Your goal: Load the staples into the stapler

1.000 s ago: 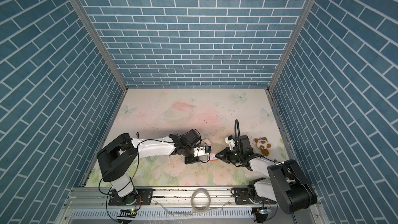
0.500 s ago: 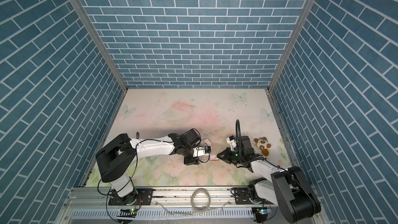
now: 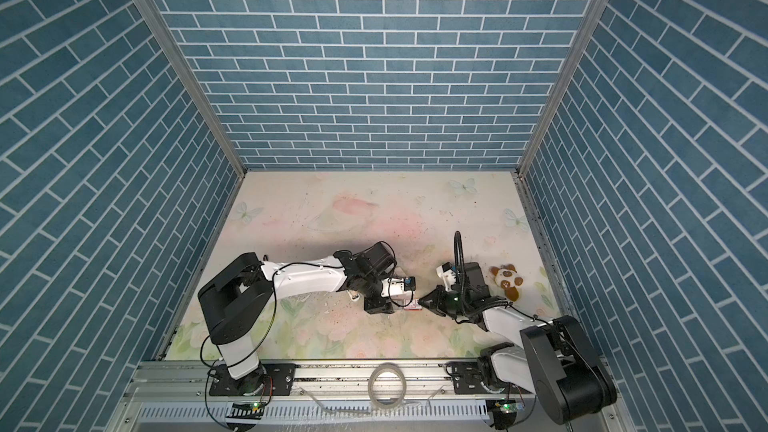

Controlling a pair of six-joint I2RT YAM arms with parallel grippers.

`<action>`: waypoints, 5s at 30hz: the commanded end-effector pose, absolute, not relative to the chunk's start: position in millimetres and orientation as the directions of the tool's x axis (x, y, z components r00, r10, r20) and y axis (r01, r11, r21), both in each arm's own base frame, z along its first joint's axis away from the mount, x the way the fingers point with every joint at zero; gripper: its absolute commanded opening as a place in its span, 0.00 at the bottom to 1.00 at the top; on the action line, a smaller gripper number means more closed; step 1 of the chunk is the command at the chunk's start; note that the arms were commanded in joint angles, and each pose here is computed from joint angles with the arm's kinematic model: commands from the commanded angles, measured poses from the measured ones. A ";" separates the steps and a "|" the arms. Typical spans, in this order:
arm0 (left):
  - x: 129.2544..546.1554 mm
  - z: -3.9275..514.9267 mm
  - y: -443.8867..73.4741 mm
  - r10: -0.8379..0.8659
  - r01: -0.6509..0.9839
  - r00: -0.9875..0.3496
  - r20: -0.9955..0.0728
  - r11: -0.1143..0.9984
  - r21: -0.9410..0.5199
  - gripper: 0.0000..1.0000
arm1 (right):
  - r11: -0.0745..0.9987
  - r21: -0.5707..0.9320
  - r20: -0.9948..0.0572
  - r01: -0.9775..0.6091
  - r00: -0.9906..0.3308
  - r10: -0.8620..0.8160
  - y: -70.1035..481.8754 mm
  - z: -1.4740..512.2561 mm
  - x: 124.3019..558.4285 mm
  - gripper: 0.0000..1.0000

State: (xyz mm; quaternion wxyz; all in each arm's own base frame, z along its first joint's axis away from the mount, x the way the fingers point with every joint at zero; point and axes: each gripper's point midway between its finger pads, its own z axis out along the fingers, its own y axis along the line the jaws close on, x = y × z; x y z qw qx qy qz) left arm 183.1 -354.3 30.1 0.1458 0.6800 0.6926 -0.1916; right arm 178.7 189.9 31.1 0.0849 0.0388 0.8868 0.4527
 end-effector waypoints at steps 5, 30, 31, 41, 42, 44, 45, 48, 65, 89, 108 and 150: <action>176.5 23.5 -353.1 0.903 0.995 -0.013 -0.430 -0.032 -0.098 0.58 | 0.583 0.811 -0.164 -0.058 -0.978 0.132 192.1 39.2 183.1 0.00; 174.3 5.4 -345.8 0.926 0.996 -0.014 -0.376 -0.022 -0.092 0.34 | 0.599 0.798 -0.183 -0.061 -0.972 0.145 188.8 43.6 184.5 0.00; 173.8 4.8 -345.4 0.927 0.996 -0.014 -0.375 -0.022 -0.092 0.34 | 0.603 0.796 -0.180 -0.057 -0.973 0.146 188.1 42.7 184.1 0.00; 173.2 1.2 -341.5 0.932 0.996 -0.012 -0.363 -0.021 -0.087 0.32 | 0.630 0.776 -0.174 -0.035 -0.972 0.160 183.1 38.2 184.2 0.00; 173.0 0.7 -341.0 0.932 0.996 -0.012 -0.361 -0.022 -0.088 0.32 | 0.633 0.774 -0.175 -0.034 -0.971 0.162 182.6 38.0 184.3 0.00; 173.4 0.5 -340.3 0.933 0.996 -0.013 -0.359 -0.020 -0.087 0.32 | 0.640 0.767 -0.177 -0.031 -0.970 0.166 180.9 37.5 184.3 0.00; 173.6 0.6 -340.3 0.933 0.996 -0.012 -0.359 -0.020 -0.086 0.32 | 0.644 0.764 -0.179 -0.029 -0.969 0.168 180.0 37.6 184.6 0.00; 173.1 -0.5 -339.0 0.935 0.996 -0.011 -0.354 -0.021 -0.086 0.32 | 0.661 0.750 -0.183 -0.024 -0.968 0.172 176.7 37.1 184.7 0.00; 174.7 1.9 -337.1 0.938 0.997 -0.002 -0.347 -0.024 -0.072 0.32 | 0.729 0.684 -0.186 0.032 -0.959 0.216 159.4 30.5 186.2 0.00; 180.8 22.7 -344.3 0.920 0.999 0.006 -0.392 -0.020 -0.033 0.61 | 0.742 0.670 -0.288 0.011 -0.918 0.273 148.0 50.7 203.9 0.39; 173.1 90.5 -336.7 0.914 0.991 0.114 -0.389 -0.130 -0.016 0.72 | 0.727 0.687 -0.313 -0.012 -0.907 0.280 146.1 80.0 201.5 0.41; 222.9 49.5 -249.6 0.907 0.922 0.385 -0.173 -0.385 0.036 0.53 | 0.666 0.744 -0.324 -0.061 -0.904 0.279 174.5 120.1 261.5 0.30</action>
